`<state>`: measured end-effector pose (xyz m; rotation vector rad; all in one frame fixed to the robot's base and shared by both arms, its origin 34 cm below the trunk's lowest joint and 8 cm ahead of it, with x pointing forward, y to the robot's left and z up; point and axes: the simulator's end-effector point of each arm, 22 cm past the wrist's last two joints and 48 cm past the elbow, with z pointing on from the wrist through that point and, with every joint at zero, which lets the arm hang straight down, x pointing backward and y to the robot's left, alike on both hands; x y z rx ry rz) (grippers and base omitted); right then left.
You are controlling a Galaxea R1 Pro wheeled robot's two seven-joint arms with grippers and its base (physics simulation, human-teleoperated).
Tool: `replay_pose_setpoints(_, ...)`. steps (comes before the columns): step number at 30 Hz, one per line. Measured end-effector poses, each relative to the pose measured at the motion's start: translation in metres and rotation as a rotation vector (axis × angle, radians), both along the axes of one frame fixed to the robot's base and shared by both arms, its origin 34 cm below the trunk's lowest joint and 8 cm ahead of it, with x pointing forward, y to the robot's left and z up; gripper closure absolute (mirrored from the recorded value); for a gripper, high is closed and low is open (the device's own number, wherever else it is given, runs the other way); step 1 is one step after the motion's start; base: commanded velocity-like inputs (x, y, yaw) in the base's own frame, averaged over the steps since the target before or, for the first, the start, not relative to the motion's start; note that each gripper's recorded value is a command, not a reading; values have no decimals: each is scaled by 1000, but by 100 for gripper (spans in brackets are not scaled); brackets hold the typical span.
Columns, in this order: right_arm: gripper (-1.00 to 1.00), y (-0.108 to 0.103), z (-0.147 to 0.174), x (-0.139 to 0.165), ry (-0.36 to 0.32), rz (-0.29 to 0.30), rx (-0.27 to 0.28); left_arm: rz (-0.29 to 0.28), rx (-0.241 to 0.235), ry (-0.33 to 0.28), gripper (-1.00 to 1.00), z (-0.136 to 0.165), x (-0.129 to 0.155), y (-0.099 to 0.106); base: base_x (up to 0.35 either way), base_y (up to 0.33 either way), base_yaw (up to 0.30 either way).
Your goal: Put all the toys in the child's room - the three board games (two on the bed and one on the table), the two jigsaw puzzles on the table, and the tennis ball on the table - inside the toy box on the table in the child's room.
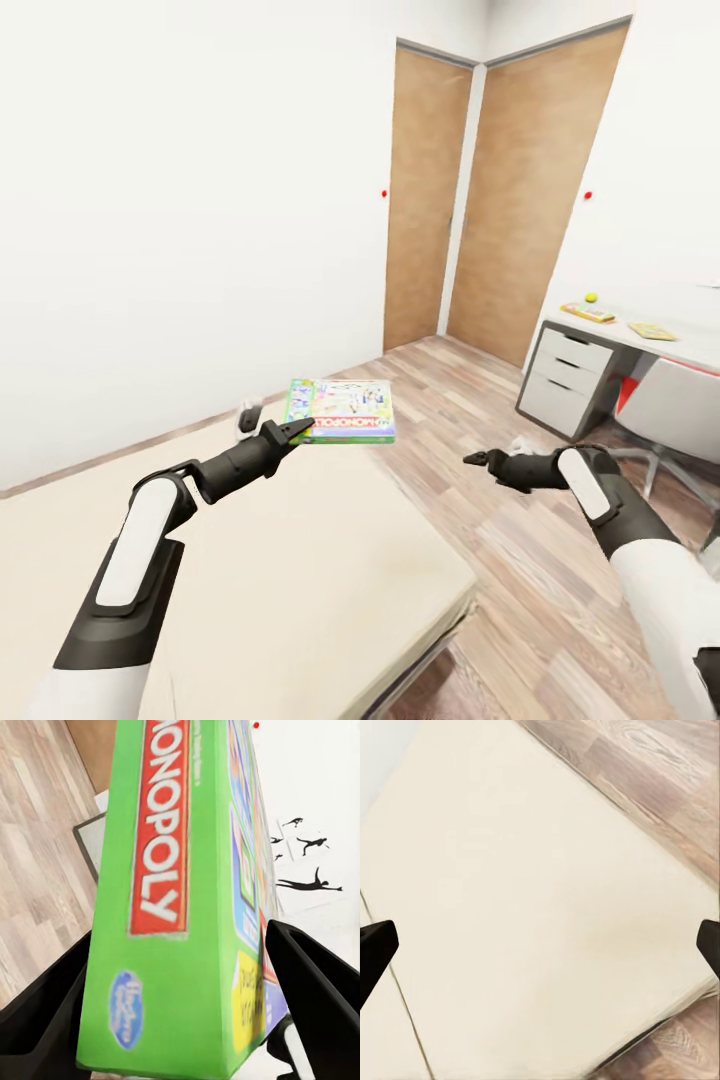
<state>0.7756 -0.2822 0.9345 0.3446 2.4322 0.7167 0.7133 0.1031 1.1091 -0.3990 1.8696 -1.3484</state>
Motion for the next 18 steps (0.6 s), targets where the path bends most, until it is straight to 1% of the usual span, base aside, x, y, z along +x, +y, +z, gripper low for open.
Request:
replay_pose_setpoints(3, -100, 49, -17, -8, 32, 70, -37, -1, 0, -1, 100, 4, -1, -1, 0, 0, -281)
replay_pose_setpoints(4, -100, 49, -16, -9, 32, 71, -41, -1, 1, -1, 100, 5, -1, 0, 0, 0, -281)
replay_pose_setpoints(6, -100, 72, -26, -17, 51, 111, -63, -2, 0, -2, 100, 7, -2, -1, 0, 0, -281)
replay_pose_setpoints(8, -100, 88, -35, -25, 66, 140, -81, -3, 1, -2, 100, 10, -3, -1, 0, 0, -281)
replay_pose_setpoints(9, -100, 88, -34, -26, 66, 141, -83, -3, 2, -2, 100, 11, -3, -1, 0, 0, -281)
replay_pose_setpoints(12, -100, 108, -40, -34, 73, 170, -96, -4, 2, -3, 100, 14, -4, -2, 0, 0, -281)
replay_pose_setpoints(18, -100, 119, -40, -40, 74, 185, -111, -7, 4, -6, 100, 21, -6, -4, 0, 0, -282)
